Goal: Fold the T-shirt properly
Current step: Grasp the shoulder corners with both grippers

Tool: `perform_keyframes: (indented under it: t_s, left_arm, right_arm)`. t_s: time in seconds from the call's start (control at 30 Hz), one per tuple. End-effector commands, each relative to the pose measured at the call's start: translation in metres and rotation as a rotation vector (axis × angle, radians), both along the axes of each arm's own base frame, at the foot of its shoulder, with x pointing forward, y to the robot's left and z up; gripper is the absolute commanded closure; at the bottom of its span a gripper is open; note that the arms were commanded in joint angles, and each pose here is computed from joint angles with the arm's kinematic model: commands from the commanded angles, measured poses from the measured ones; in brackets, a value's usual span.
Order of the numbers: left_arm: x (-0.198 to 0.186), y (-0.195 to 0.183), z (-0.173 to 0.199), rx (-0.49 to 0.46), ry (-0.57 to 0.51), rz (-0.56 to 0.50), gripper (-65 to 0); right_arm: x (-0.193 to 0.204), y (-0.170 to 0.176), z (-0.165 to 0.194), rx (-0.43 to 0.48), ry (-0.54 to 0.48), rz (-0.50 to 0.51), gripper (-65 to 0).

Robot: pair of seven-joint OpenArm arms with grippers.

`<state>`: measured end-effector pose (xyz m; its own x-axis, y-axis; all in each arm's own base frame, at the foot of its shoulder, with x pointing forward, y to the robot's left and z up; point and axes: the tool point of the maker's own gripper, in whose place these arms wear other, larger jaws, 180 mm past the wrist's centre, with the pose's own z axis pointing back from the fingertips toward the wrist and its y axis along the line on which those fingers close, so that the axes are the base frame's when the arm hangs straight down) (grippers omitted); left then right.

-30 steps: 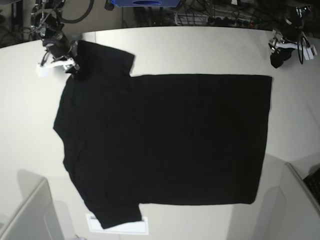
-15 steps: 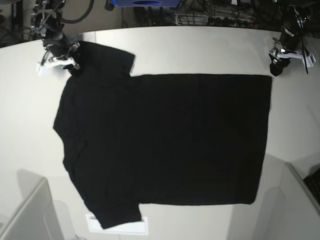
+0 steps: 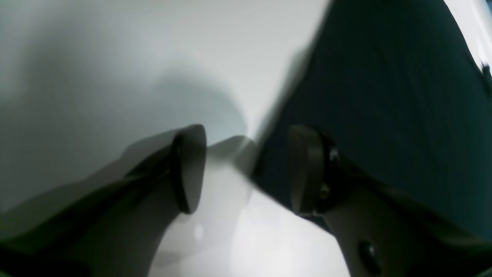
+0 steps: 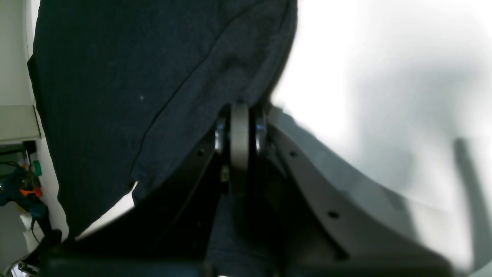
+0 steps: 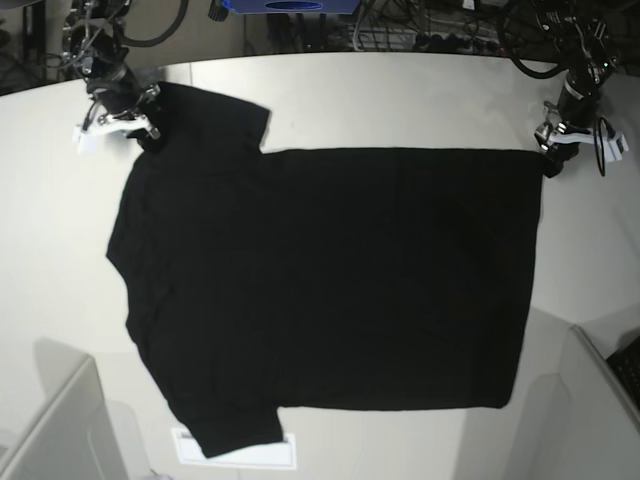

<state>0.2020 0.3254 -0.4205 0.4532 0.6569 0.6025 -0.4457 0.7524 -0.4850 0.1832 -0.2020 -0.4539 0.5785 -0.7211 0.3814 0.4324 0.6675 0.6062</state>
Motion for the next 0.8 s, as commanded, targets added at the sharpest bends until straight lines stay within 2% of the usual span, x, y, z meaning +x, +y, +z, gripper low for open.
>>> perform_keyframes:
  t_s: [0.0,0.3,0.33,0.4,0.53,0.57,0.77]
  left_arm:
    - [0.000,-0.011,-0.004,-0.015,0.025,-0.039,-32.6]
    - [0.008,-0.018,-0.014,-0.051,0.030,-0.037,-32.3]
    - [0.006,-0.018,-0.016,-0.056,0.037,-0.034,-30.4]
    - [0.005,-0.018,-0.019,-0.061,0.042,-0.031,-22.7]
    - [0.005,-0.017,-0.018,-0.058,0.043,-0.032,-1.6]
    - [0.007,-0.016,-0.017,-0.056,0.039,-0.032,0.0]
    - [0.002,-0.011,-0.009,-0.021,0.041,-0.057,0.0]
  right_arm:
    - [-0.019,-0.001,-0.014,-0.017,0.100,0.018,0.0]
    - [-0.017,-0.002,-0.013,-0.021,0.094,0.016,0.0]
    - [-0.017,-0.002,-0.013,-0.021,0.093,0.016,0.0]
    - [-0.014,-0.002,-0.012,-0.021,0.087,0.016,0.0]
    - [-0.012,-0.002,-0.011,-0.021,0.082,0.016,0.0]
    - [-0.011,-0.002,-0.011,-0.021,0.080,0.016,0.0]
    - [-0.009,-0.001,-0.001,-0.031,0.057,0.025,0.0]
